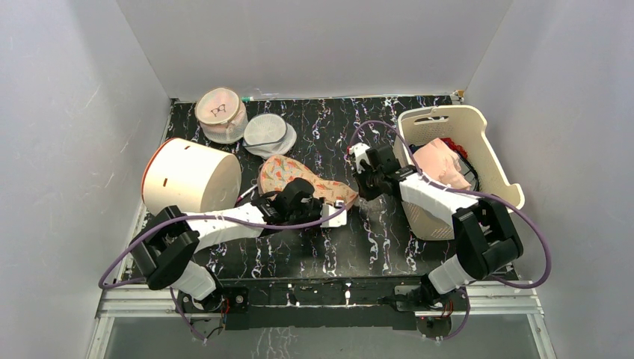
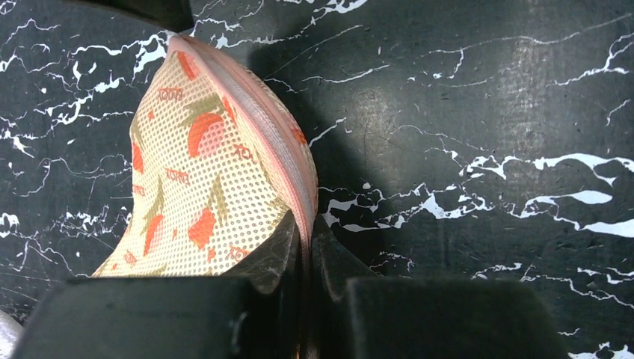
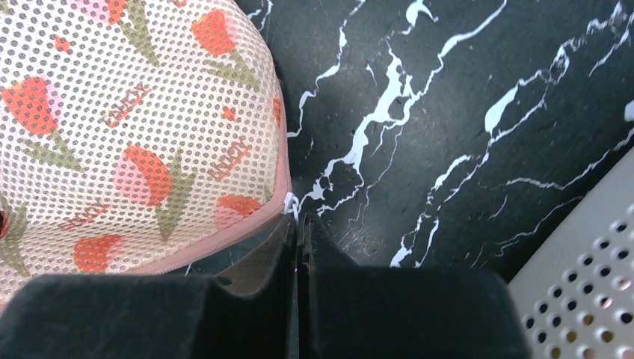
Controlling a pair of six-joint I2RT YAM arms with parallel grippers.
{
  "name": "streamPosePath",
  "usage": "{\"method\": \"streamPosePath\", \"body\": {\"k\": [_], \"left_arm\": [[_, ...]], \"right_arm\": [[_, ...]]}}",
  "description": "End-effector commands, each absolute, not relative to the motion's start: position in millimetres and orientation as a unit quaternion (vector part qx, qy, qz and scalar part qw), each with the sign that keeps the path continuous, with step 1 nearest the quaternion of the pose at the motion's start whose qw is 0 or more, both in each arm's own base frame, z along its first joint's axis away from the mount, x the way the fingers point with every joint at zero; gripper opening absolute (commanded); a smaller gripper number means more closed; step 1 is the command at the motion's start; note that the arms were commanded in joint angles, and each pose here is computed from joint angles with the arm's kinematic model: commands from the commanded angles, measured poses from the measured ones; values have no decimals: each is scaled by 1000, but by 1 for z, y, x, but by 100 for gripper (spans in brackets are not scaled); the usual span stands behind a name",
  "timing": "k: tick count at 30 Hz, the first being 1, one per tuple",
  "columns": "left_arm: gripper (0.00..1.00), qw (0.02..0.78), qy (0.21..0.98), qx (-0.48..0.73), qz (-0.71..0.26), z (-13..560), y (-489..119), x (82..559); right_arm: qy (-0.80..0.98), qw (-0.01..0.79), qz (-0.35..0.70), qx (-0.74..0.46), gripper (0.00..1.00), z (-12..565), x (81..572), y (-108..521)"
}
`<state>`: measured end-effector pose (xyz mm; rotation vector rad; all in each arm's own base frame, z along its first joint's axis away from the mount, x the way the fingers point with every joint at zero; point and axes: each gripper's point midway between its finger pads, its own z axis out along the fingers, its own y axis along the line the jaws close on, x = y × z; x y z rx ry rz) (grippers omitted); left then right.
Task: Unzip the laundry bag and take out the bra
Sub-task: Unzip the laundry bag at the center of the board.
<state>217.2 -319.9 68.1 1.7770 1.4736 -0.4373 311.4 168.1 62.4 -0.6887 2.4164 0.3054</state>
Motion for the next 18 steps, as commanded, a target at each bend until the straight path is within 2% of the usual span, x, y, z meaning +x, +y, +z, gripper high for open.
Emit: {"method": "streamPosePath", "body": {"k": [1,2,3,5,6,8,12,13,14,15,18], "left_arm": [[0,343,557,733,-189,55,-307,189],[2,341,562,731,-184,54,-306,191],[13,341,567,728,-180,54,-307,193],[45,351,574,719,-173,58,-308,199],[53,360,575,714,-170,61,-309,201],[63,388,571,701,-178,73,-311,201],[71,427,574,667,-211,97,-325,202],[77,437,580,653,-216,102,-330,206],[94,446,590,636,-222,107,-335,210],[98,450,600,621,-227,110,-340,215],[98,443,610,603,-259,113,-354,213]], "right_arm": [[864,387,47,-319,0,98,368,156],[865,381,56,-322,0,101,370,160],[870,367,69,-322,0,99,365,164],[876,344,108,-320,0,94,350,174],[877,339,124,-318,0,93,342,178],[878,335,152,-306,0,92,328,185],[877,332,212,-276,0,97,303,196],[876,328,226,-272,0,98,296,199],[876,324,241,-264,0,99,290,201],[877,318,255,-255,0,98,284,204],[874,299,302,-237,0,100,267,215]]}}
